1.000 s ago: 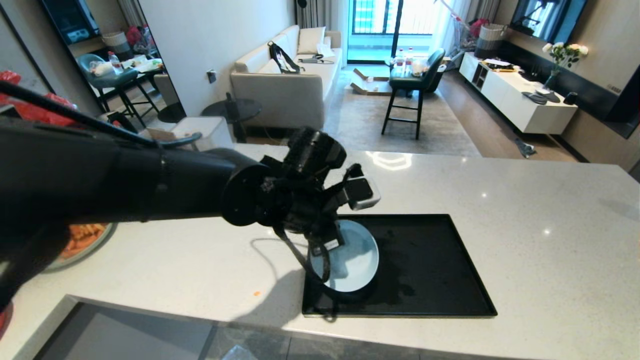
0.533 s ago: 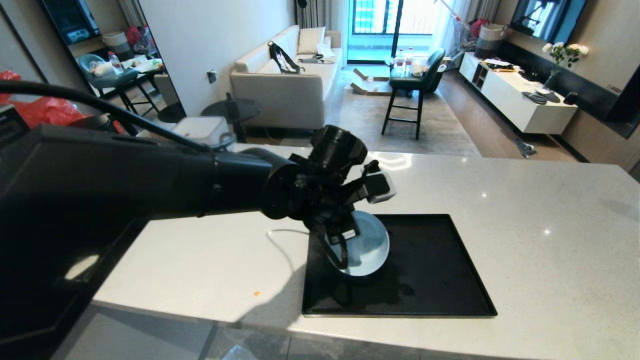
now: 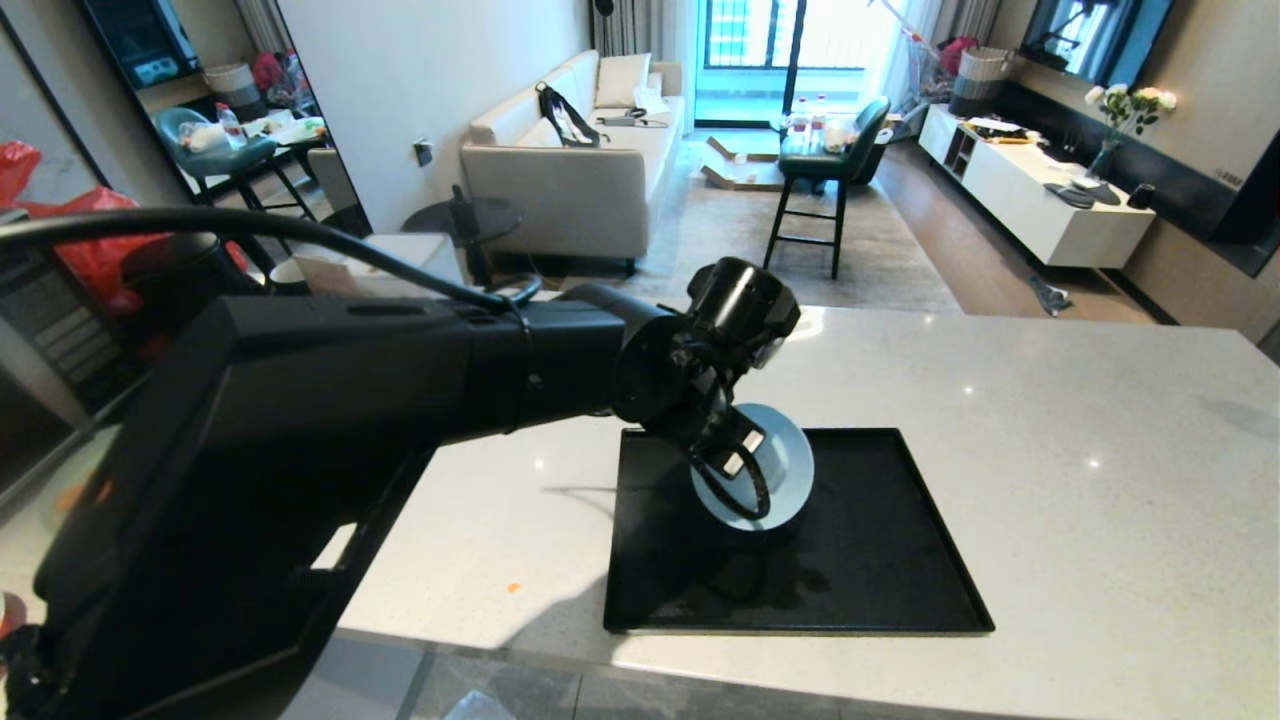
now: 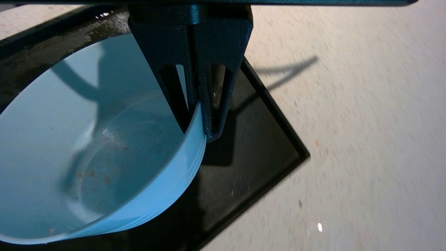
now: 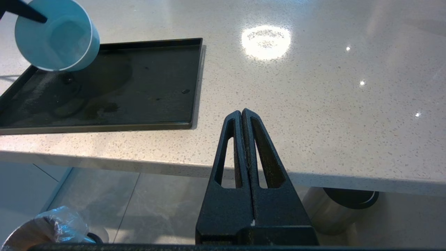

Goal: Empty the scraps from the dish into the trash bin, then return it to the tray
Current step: Put the bowl back to the table

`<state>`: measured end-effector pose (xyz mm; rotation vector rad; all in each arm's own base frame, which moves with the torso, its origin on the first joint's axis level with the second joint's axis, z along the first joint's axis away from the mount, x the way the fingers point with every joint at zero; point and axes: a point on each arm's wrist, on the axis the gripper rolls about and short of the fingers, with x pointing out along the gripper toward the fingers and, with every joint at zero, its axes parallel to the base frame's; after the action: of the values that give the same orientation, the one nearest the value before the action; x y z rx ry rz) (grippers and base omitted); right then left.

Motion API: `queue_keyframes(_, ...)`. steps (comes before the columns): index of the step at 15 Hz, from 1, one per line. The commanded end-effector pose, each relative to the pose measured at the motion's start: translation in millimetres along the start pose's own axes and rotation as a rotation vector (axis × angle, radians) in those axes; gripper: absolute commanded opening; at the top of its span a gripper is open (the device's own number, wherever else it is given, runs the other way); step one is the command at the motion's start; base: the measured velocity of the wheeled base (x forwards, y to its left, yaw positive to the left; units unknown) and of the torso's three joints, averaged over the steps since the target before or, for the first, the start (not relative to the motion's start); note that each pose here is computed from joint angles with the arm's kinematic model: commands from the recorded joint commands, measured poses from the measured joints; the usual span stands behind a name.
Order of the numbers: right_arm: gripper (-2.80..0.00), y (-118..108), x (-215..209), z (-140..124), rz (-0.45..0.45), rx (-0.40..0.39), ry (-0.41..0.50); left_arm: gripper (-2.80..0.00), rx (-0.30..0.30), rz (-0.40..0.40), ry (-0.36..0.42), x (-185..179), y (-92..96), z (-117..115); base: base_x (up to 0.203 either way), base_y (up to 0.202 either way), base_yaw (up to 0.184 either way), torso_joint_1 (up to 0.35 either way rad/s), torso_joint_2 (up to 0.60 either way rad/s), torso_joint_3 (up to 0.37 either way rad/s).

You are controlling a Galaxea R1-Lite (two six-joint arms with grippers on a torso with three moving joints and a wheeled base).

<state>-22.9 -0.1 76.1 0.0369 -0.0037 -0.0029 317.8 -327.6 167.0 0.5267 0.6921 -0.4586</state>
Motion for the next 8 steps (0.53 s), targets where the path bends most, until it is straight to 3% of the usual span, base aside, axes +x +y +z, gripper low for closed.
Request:
queue_keyframes(1,-2.80,0.0,-0.1,0.1,0.000,0.000,-0.001,-2.80,-0.123,0.034,0.065,-1.3,7.8,-5.8,0.000,0.000,0.000,0.000,0.00,0.000)
queue_keyframes(3,-2.80,0.0,0.1,-0.3,0.000,0.001,0.000,-2.80,-0.145,0.067,0.135,-7.9,26.1,-12.2,0.000,0.000,0.000,0.000,0.00,0.000)
queue_keyframes(5,-2.80,0.0,0.1,-0.3,0.000,0.000,0.000,-2.80,-0.213,0.088,0.200,-14.9,37.6,-18.9,0.000,0.000,0.000,0.000,0.00,0.000)
queue_keyframes(8,-2.80,0.0,0.1,-0.3,0.000,0.001,0.001,-2.80,-0.296,0.102,0.220,-16.5,42.9,-21.2,0.000,0.000,0.000,0.000,0.00,0.000)
